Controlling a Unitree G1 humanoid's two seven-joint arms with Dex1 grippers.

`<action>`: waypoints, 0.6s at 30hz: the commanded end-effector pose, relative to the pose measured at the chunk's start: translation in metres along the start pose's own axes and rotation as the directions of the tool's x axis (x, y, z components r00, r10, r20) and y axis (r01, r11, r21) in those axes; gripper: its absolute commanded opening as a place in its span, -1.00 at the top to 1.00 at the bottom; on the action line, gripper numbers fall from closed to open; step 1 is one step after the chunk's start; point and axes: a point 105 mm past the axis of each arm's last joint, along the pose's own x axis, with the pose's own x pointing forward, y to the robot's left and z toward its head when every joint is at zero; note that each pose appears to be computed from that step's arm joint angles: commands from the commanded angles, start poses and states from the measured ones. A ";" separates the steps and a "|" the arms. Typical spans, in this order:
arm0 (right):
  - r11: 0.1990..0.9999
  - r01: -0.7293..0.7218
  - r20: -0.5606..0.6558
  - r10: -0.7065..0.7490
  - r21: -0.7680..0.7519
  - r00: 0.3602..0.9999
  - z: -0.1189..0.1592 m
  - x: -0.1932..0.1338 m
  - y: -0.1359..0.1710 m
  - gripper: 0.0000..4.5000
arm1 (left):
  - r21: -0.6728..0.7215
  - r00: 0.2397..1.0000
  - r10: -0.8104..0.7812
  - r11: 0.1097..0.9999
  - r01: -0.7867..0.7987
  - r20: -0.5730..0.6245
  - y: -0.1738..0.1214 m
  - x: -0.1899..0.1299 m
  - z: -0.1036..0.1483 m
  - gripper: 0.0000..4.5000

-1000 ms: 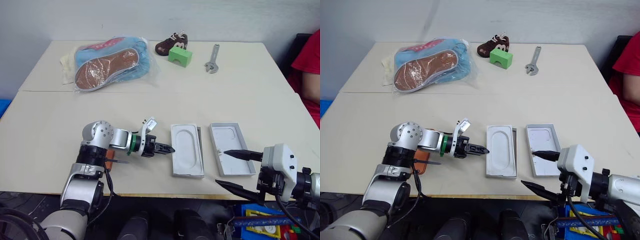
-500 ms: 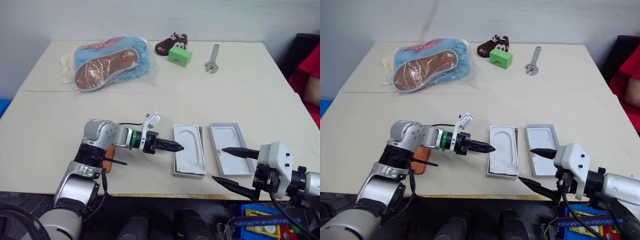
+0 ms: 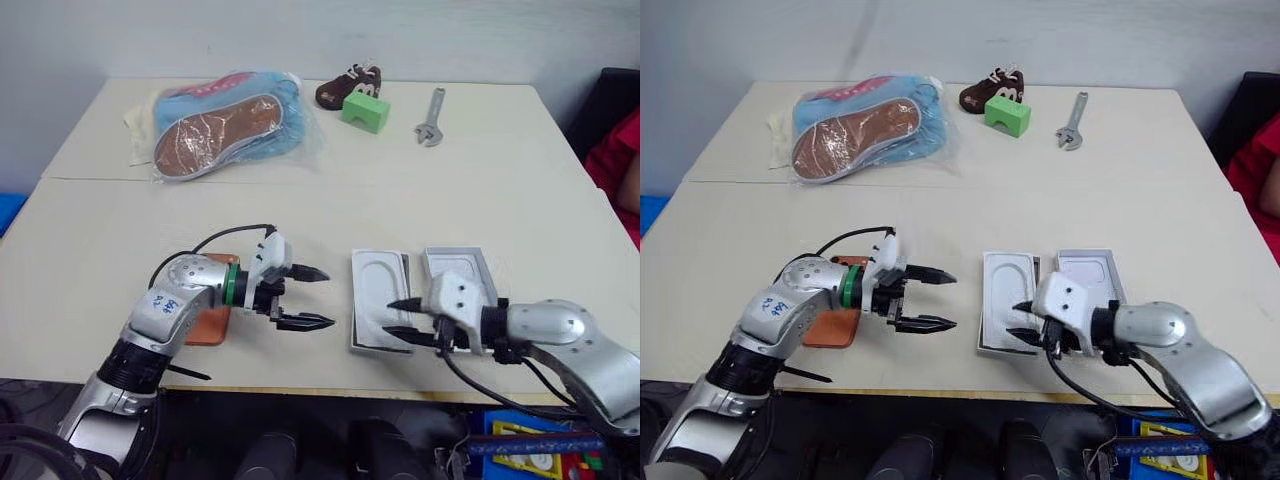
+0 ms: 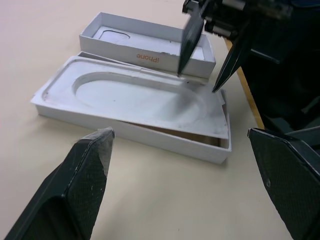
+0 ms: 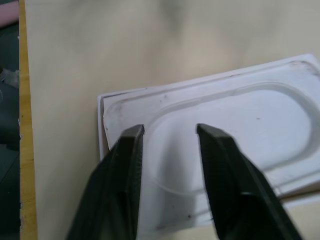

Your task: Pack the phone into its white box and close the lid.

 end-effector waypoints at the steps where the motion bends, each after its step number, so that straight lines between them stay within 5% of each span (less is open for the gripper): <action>1: 0.997 -0.028 -0.018 0.027 -0.070 0.999 -0.002 0.010 0.002 0.83 | 0.067 1.000 -0.003 0.998 0.002 0.020 -0.007 0.001 0.010 -1.00; 2: 0.996 -0.034 -0.028 0.032 -0.077 0.999 -0.005 0.014 0.002 0.98 | 0.065 1.000 -0.002 0.998 0.001 0.018 -0.008 0.002 0.009 -1.00; 9: 0.995 -0.047 -0.028 0.045 -0.092 0.999 0.000 0.016 -0.001 0.98 | 0.062 1.000 0.022 0.998 -0.023 0.017 -0.008 0.003 0.006 -1.00; 13: 0.998 0.014 0.067 -0.010 -0.055 0.998 0.024 0.017 -0.020 0.98 | 0.058 0.999 0.027 0.998 -0.028 0.023 -0.008 0.005 0.007 -1.00; 18: 0.985 0.153 0.001 -0.154 -0.085 0.988 0.018 0.027 -0.063 0.98 | 0.063 1.000 0.023 0.998 -0.024 0.021 -0.008 0.007 0.006 -1.00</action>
